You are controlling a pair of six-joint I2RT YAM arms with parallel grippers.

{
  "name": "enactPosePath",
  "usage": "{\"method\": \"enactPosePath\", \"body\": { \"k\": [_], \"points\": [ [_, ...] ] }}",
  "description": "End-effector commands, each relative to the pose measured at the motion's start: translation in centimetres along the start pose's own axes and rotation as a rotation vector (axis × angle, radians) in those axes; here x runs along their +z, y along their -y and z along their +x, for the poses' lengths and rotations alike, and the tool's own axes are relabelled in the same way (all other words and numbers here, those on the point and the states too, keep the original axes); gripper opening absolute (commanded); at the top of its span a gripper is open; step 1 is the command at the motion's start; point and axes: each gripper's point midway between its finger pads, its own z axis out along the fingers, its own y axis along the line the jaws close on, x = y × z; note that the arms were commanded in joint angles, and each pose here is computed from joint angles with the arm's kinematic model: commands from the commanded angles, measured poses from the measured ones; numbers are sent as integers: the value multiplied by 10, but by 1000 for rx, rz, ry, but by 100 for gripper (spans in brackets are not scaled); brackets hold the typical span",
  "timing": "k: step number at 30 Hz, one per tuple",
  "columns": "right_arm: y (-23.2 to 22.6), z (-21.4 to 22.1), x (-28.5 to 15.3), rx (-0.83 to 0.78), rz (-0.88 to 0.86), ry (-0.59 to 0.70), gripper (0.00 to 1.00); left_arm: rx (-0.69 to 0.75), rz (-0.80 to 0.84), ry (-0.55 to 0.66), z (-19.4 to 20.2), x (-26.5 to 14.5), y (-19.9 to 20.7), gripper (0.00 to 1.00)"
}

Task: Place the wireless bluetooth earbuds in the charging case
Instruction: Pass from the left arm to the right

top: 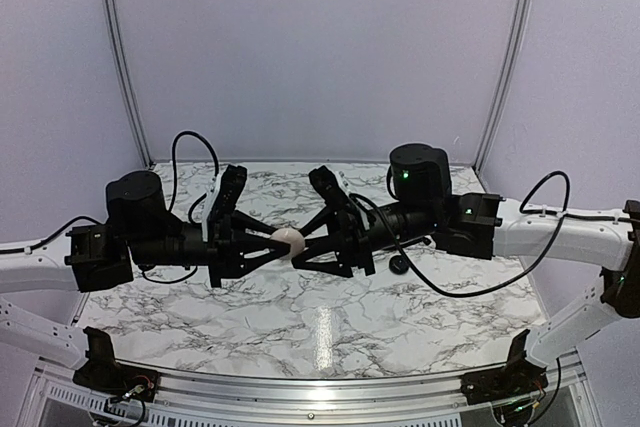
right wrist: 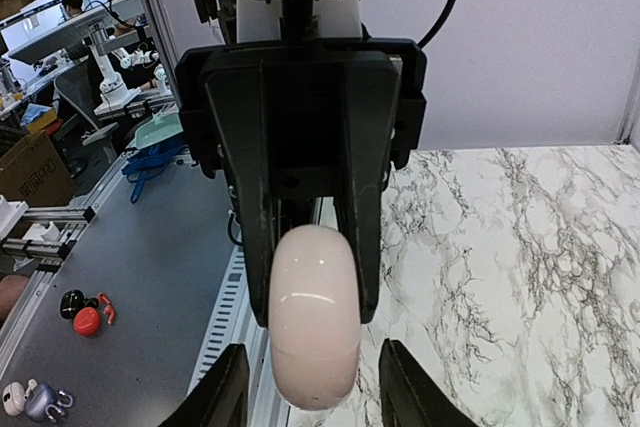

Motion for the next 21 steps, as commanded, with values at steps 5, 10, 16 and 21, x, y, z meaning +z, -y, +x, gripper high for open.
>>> {"method": "enactPosePath", "body": {
  "k": [5, 10, 16, 21],
  "points": [
    [-5, -20, -2, -2, -31, 57, 40, 10, 32, 73, -19, -5, 7, 0],
    [-4, -20, 0, 8, -38, 56, 30, 19, 34, 72, -18, -5, 7, 0],
    [-4, -19, 0, 13, -41, 53, 19, 35, 41, 72, -16, -5, 10, 0],
    [-3, -18, 1, 17, -40, 50, 2, 30, 27, 71, -15, -5, 7, 10]
  ]
}}
